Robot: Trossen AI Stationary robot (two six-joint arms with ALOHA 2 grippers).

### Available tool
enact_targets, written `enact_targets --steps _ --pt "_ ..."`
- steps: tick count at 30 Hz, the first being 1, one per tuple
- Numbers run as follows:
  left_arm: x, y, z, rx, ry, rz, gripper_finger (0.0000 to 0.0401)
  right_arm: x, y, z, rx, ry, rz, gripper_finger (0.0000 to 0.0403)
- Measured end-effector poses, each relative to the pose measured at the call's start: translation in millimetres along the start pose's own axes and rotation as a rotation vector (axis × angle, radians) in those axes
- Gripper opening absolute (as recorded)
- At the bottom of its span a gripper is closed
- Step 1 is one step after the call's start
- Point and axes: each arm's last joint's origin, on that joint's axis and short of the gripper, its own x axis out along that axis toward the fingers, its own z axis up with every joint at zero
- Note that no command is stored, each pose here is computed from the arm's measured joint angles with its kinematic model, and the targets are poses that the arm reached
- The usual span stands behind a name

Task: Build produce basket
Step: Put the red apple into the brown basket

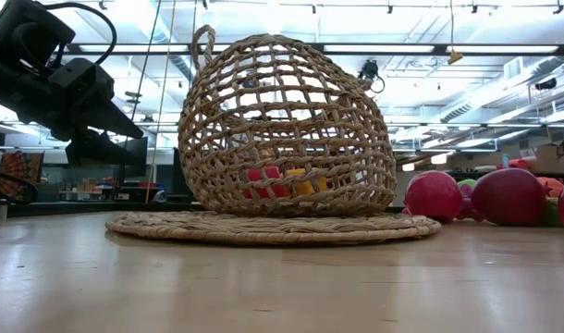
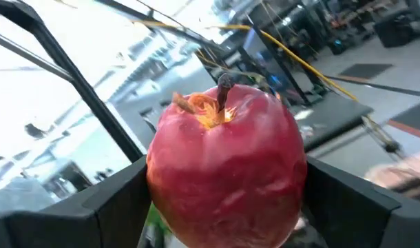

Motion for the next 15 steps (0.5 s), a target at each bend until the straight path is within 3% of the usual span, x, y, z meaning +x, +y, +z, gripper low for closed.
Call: enact_targets --steps 6,15 --pt "0.0 -0.1 0.0 0.000 0.000 -0.001 0.0357 3.8 1.3 6.5 -0.011 -0.067 0.064 0.0348" --pt "0.0 0.0 0.0 0.000 0.000 0.000 0.0357 -1.2 -11.8 13.7 -0.073 -0.092 -0.024 0.0348"
